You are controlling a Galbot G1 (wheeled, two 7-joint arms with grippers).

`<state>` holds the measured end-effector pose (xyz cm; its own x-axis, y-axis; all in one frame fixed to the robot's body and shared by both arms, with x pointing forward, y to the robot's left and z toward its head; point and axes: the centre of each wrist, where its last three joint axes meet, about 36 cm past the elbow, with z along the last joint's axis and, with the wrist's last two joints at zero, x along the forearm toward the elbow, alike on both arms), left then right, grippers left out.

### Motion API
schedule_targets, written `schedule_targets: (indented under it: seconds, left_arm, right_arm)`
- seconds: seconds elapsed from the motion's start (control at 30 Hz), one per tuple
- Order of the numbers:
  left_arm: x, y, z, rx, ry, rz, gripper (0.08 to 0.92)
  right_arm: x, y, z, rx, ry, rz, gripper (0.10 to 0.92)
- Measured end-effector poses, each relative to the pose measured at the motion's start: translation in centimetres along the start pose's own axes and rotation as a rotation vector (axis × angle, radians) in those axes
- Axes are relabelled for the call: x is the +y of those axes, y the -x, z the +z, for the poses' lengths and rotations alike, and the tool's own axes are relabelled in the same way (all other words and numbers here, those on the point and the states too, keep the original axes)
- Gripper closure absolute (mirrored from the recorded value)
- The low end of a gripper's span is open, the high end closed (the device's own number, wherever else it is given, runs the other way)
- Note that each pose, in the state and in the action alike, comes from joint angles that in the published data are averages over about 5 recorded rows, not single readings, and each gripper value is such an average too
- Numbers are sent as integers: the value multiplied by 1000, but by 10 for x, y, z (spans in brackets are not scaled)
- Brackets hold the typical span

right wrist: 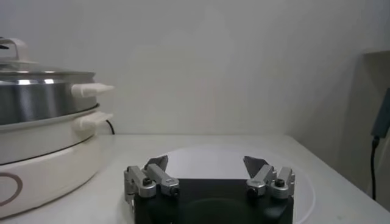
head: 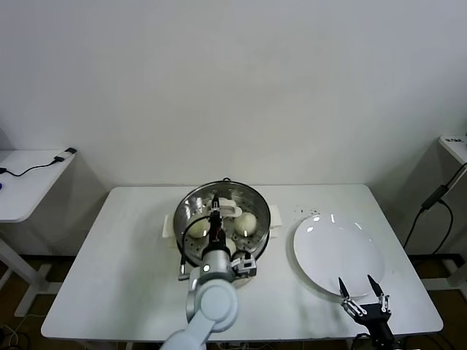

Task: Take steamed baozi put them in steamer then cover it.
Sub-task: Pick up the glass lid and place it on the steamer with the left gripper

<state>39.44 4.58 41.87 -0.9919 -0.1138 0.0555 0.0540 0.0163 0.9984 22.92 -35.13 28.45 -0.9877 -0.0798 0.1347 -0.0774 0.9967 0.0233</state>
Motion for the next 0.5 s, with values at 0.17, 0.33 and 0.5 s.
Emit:
schedule_targets:
  seconds: [0.17,0.33,0.5]
  left_arm:
    - [-1,2,1,-7,-1,-3,857]
    - [-2,0,2,-15,-14,-3,775]
    - [1,-3,5,-34,-33,-1,628]
  right_arm:
    - [0,0,1,-7,-4,0,200]
    - [0,0,2,-11,-9,-2,200]
    - [1,0,1,-15,-9,-7,200]
